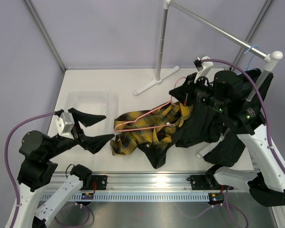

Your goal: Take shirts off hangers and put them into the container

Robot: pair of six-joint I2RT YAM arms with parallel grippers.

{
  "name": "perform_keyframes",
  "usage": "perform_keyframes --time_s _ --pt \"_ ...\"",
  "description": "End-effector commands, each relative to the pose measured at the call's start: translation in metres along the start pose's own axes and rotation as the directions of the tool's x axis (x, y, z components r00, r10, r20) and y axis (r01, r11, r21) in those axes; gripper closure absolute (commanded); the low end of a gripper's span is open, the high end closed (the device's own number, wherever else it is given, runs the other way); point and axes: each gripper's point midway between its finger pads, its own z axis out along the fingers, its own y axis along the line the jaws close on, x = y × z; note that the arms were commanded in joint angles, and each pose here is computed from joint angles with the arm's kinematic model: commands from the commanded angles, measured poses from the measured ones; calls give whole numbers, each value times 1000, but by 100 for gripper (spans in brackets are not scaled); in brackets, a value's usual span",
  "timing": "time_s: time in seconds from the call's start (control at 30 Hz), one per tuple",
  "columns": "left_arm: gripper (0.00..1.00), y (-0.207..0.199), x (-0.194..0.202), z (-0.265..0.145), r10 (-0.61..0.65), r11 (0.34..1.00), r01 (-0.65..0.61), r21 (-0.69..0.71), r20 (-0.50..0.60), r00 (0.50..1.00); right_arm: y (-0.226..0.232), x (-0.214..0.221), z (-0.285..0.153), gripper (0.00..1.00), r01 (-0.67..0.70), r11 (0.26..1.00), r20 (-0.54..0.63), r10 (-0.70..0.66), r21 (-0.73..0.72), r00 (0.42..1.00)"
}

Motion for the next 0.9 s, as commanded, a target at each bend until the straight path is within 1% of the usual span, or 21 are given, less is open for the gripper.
perform_keyframes --time_s 0.0,0.07,0.2,0.4,0.43,0.5,0.6,0.87 --pt "20 -33 4 5 5 973 5 231 -42 999 35 1 -16 100 32 980 -30 -39 -196 999" --pt "21 -40 8 6 -16 959 34 280 -68 998 36 4 -19 100 39 979 -38 -47 -200 998" --pt "22 -43 9 9 -34 947 56 318 -74 997 36 9 -19 100 48 977 -52 -60 -209 997" --pt "23 -43 17 20 -111 925 144 352 -110 988 44 11 -17 100 52 966 -66 -71 -252 995" --pt "24 -43 16 21 -111 921 141 362 -103 988 45 12 -15 100 51 966 -68 -70 -252 995" --pt "25 -42 21 24 -131 917 166 363 -120 984 47 11 -14 100 52 964 -69 -72 -261 995" --pt "26 -41 22 25 -140 913 176 367 -124 982 49 11 -11 100 54 962 -72 -76 -268 995" --pt "33 -36 28 31 -159 915 199 350 -139 977 56 10 5 100 48 959 -80 -73 -279 994"
